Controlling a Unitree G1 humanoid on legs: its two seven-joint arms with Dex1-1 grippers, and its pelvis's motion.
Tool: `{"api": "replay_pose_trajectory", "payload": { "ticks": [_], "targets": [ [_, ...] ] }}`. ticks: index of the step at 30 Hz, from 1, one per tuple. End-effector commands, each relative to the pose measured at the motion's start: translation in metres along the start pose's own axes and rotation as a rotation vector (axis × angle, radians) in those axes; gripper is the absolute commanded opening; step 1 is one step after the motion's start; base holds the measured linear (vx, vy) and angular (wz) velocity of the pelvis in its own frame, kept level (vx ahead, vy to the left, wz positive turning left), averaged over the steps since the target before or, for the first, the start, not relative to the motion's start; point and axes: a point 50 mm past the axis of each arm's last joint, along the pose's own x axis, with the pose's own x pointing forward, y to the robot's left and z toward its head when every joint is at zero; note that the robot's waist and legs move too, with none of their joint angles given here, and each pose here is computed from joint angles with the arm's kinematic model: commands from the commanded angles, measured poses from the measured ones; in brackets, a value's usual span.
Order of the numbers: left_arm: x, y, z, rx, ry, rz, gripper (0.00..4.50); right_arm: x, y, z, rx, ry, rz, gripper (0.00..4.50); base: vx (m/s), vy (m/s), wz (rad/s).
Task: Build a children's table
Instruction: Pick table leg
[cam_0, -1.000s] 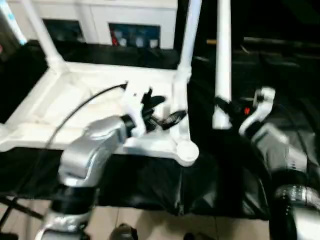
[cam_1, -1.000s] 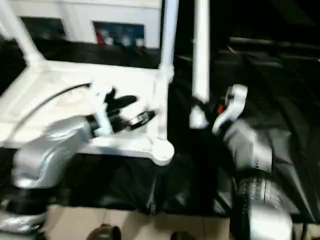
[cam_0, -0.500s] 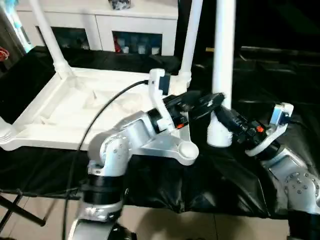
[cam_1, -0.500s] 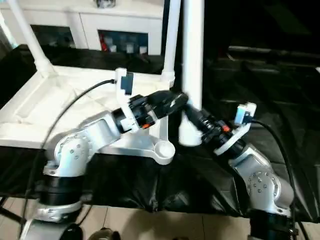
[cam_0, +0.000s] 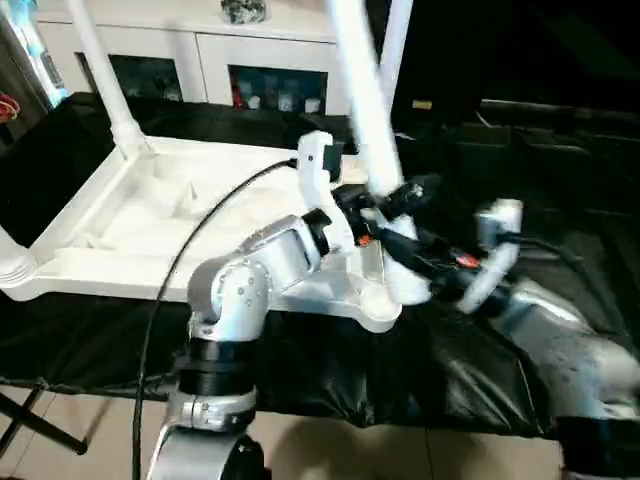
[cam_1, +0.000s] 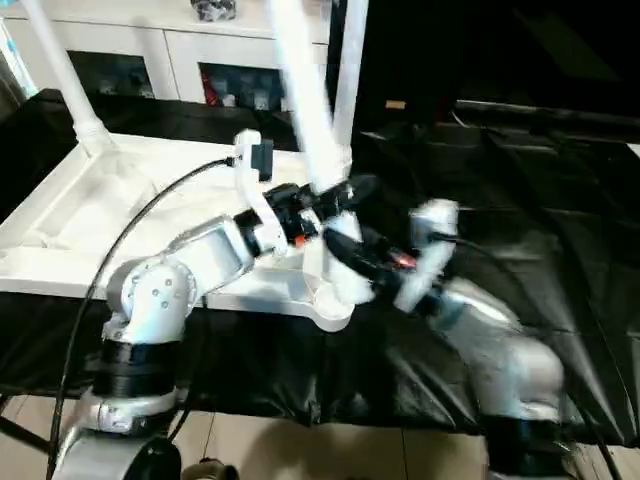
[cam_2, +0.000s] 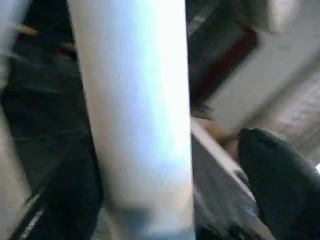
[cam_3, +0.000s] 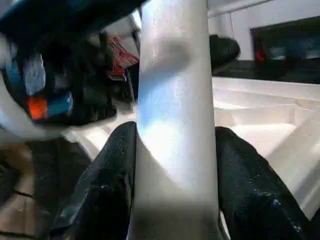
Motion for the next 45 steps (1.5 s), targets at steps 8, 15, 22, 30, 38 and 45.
{"api": "replay_pose_trajectory", "payload": {
  "ticks": [8, 15, 22, 30, 38, 45],
  "targets": [
    [0.011, 0.007, 0.012, -0.096, -0.132, 0.200, 3.42, 0.035, 0.022, 0.003, -0.207, 0.001, -0.073, 1.88, 0.000, 0.000, 0.00],
    [0.012, 0.009, 0.015, -0.104, -0.152, 0.257, 2.89, 0.043, 0.026, 0.006, -0.246, -0.024, -0.129, 1.88, 0.000, 0.000, 0.00],
    [0.011, 0.007, 0.012, -0.087, -0.147, 0.255, 2.38, 0.041, 0.028, 0.004, -0.247, -0.034, -0.147, 1.88, 0.000, 0.000, 0.00],
    [0.007, 0.004, 0.011, -0.062, -0.151, 0.217, 1.90, 0.038, 0.030, 0.004, -0.197, -0.041, -0.108, 2.58, 0.000, 0.000, 0.00],
    [0.001, 0.004, 0.023, 0.039, -0.088, 0.025, 1.88, 0.015, 0.014, 0.029, -0.012, 0.000, 0.093, 3.03, 0.000, 0.000, 0.00],
    [-0.004, -0.010, 0.027, 0.066, 0.004, -0.224, 1.88, -0.009, 0.005, 0.045, 0.063, 0.077, 0.297, 3.03, 0.000, 0.000, 0.00]
  ]
}}
